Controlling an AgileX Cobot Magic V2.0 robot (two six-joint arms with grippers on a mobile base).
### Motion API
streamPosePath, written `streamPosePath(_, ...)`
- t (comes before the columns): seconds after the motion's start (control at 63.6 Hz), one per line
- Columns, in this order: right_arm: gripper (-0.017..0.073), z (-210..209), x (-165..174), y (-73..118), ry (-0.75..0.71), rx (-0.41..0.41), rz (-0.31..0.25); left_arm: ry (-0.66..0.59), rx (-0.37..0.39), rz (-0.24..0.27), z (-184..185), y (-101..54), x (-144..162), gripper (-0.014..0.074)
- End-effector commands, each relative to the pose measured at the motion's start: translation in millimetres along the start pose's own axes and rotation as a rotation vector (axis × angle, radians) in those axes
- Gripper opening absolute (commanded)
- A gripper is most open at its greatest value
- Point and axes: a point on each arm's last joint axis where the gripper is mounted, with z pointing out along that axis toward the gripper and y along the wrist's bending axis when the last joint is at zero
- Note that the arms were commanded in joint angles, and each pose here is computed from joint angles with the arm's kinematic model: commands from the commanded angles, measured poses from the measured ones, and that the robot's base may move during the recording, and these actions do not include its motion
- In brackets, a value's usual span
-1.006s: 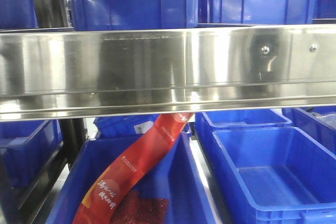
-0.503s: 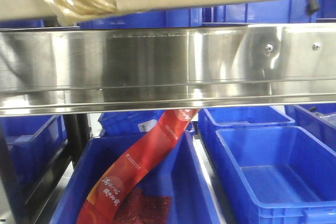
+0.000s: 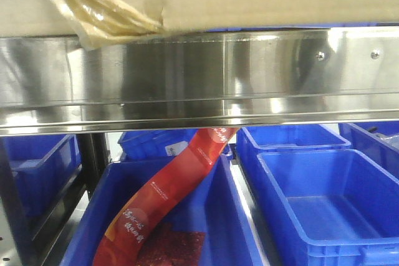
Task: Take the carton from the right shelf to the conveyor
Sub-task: 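Lift the carton with both grippers and pull it off the shelf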
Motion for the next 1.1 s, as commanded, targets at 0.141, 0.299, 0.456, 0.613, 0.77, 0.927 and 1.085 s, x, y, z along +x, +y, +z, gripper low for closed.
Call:
streamPosePath(0.141,-0.0068,-11,-1,1.6,-0.055,-0.032,-0.023,0.015,0.027,0.027,1,-7.6,4,-0.0006)
streamPosePath(0.299,-0.0068,-15,-4,1.5,-0.071,-0.034,-0.022,-0.034,0.044,0.016,-13,-7.7,-3,-0.0006)
streamPosePath(0.456,-0.0068,-33,-13,0.9,-0.150,-0.041,-0.017,-0.119,0.063,0.005,-39,-5.6,-11,-0.0006)
streamPosePath(0.613,-0.0068,-54,-22,0.1,-0.232,-0.049,-0.011,-0.175,0.077,-0.019,-59,-3.0,-12,-0.0006)
streamPosePath(0.77,-0.0068,-63,-25,-0.4,-0.270,-0.053,-0.008,-0.179,0.076,-0.019,-61,-2.6,-12,-0.0006)
streamPosePath(0.927,-0.0068,-63,-25,-0.4,-0.268,-0.052,-0.008,-0.179,0.076,-0.019,-61,-2.6,-12,-0.0006)
streamPosePath(1.085,-0.0068,-63,-25,-0.4,-0.269,-0.053,-0.008,-0.185,0.058,-0.014,-61,-1.0,-13,-0.0006)
